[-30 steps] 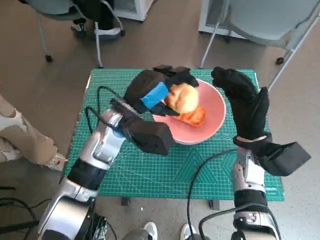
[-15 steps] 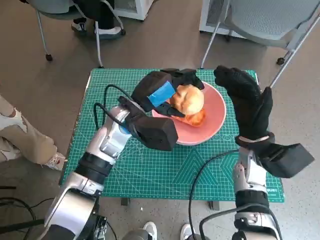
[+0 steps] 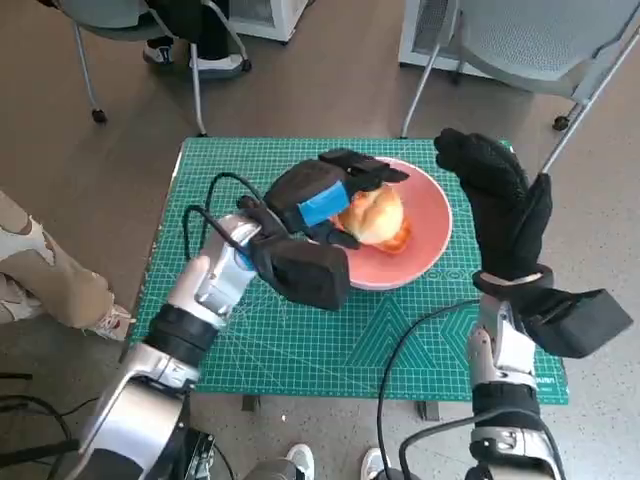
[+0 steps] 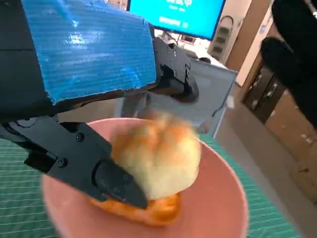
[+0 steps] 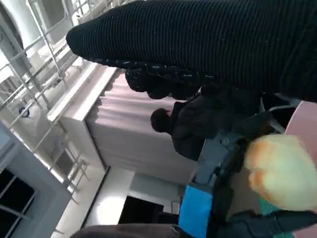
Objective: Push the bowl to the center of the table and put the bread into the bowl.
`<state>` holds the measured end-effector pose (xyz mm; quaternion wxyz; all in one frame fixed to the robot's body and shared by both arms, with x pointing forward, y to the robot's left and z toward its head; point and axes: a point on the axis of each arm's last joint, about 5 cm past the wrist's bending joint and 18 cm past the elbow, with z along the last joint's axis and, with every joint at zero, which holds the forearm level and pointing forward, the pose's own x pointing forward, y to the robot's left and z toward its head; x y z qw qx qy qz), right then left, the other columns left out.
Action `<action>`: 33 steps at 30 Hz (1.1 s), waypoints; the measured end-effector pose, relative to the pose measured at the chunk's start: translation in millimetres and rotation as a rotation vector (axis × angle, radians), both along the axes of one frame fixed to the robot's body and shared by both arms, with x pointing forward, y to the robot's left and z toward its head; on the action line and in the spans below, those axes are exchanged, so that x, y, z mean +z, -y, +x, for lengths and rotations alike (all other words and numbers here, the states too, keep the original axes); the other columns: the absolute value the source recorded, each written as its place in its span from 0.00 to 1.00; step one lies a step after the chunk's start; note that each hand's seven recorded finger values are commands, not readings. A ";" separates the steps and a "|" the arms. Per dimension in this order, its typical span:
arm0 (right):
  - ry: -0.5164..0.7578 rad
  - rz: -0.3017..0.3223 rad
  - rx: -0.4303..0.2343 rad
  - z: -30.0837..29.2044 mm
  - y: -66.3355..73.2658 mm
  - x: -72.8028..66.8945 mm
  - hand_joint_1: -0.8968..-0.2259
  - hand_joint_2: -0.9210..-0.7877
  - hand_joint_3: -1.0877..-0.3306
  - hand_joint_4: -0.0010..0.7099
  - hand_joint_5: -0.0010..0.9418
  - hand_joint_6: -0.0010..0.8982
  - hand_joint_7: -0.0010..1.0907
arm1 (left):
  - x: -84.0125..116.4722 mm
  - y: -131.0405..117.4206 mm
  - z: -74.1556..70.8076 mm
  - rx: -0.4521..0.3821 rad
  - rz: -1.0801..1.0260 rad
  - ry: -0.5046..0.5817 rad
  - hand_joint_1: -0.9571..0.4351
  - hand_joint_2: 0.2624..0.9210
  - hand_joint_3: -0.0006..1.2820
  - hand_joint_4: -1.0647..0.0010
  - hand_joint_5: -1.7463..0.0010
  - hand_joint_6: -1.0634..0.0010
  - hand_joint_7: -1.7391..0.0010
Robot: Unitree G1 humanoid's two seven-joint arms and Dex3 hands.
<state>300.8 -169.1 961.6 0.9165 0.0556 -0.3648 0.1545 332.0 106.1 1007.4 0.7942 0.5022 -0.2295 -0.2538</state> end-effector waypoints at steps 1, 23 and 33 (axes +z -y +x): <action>0.000 -0.001 -0.001 0.0 -0.1 0.0 0.41 0.00 0.42 0.27 0.00 0.06 0.44 | 0.0 -0.1 0.0 0.001 0.002 0.000 0.29 0.91 0.01 1.00 1.00 0.81 0.99; 0.057 -0.012 0.006 -1.1 -3.1 13.0 0.41 0.00 0.41 0.28 0.00 0.05 0.44 | 10.2 -24.1 -1.2 -0.063 -0.451 0.030 0.29 1.00 0.08 1.00 1.00 0.77 0.98; 0.115 -0.022 0.030 -2.5 -9.2 24.5 0.40 0.00 0.44 0.28 0.01 0.05 0.45 | 8.6 -26.2 -4.2 -0.245 -0.904 -0.090 0.25 1.00 0.18 0.98 0.99 0.79 0.99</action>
